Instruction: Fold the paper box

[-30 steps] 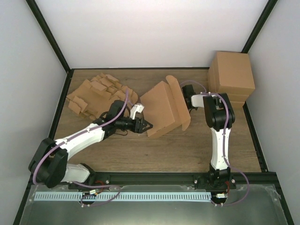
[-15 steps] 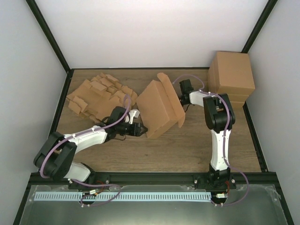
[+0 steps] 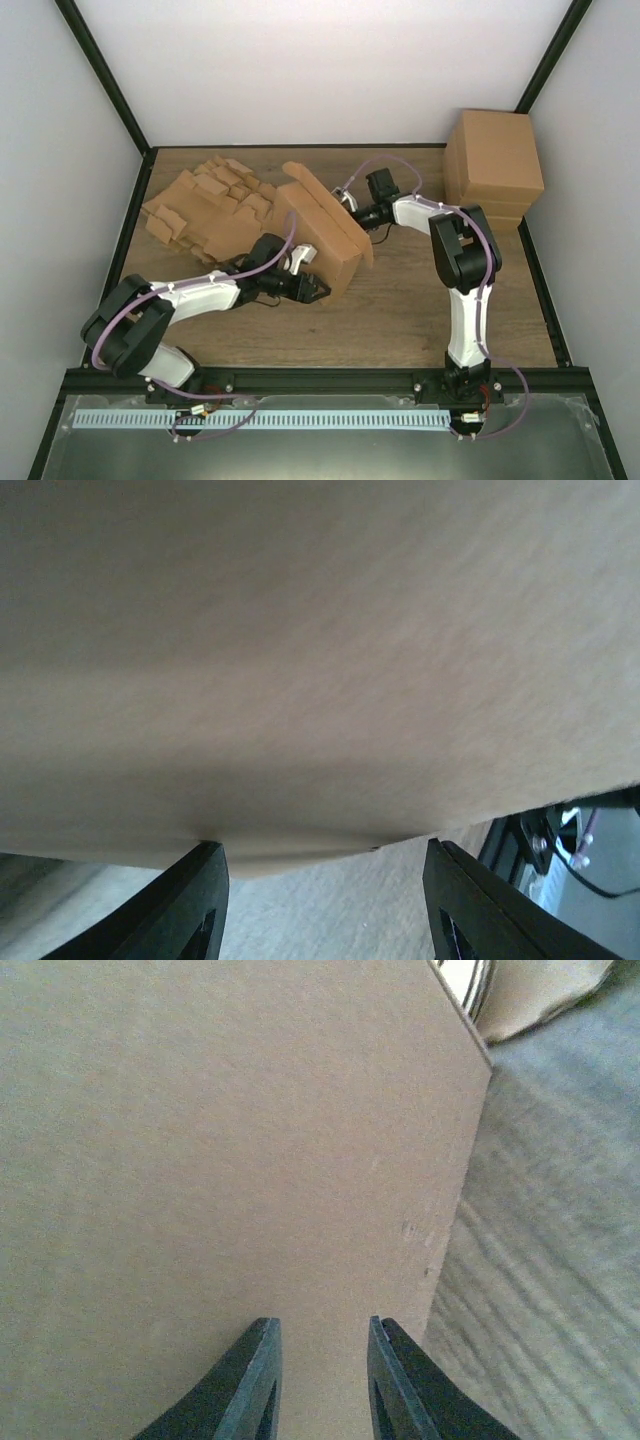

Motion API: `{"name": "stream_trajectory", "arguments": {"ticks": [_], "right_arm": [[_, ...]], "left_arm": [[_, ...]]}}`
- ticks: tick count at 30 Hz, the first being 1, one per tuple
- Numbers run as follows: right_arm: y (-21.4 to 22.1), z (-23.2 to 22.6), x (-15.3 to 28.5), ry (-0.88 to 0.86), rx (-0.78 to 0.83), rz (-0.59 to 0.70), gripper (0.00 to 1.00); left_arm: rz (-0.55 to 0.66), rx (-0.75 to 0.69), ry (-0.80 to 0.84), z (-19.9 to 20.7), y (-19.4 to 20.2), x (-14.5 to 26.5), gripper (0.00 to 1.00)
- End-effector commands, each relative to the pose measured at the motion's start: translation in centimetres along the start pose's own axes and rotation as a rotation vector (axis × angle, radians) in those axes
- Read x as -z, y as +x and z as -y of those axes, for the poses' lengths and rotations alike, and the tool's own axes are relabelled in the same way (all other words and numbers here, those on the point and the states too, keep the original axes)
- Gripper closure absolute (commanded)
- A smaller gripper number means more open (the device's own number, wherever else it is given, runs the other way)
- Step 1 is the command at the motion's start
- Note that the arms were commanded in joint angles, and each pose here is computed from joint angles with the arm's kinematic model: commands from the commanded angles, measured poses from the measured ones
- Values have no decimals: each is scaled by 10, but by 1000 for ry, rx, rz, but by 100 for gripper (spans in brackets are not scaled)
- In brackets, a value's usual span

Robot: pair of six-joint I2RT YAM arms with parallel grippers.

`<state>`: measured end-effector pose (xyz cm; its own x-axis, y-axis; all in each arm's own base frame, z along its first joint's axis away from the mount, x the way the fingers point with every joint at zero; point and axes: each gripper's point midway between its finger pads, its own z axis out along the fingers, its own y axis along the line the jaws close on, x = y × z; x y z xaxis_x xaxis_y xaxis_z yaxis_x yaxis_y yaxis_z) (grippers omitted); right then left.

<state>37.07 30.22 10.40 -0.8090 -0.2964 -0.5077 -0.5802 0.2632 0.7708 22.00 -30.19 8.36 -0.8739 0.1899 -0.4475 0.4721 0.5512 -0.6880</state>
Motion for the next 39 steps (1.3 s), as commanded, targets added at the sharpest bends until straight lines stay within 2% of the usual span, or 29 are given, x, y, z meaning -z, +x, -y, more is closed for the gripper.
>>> {"name": "stream_trajectory", "arguments": {"ticks": [1, 12, 21, 25, 31, 36, 39], "right_arm": [[16, -17, -12, -24, 8, -45, 75], [55, -31, 3, 39, -14, -57, 74], [51, -37, 34, 281, 43, -10, 64], [46, -22, 41, 389, 36, 5, 62], [36, -12, 45, 448, 40, 26, 61], [24, -23, 51, 451, 74, 56, 60], [18, -23, 55, 484, 83, 65, 55]], "left_arm": [[-10, -94, 54, 25, 0, -9, 43], [-42, -181, 100, 76, 17, -38, 42], [-32, -219, 110, 116, 36, -58, 40], [-7, -215, 73, 111, 37, -50, 34], [-18, -217, -33, 96, 40, -35, 33], [21, -248, -81, 95, 37, -1, 29], [56, -252, -132, 89, 23, 30, 28]]}}
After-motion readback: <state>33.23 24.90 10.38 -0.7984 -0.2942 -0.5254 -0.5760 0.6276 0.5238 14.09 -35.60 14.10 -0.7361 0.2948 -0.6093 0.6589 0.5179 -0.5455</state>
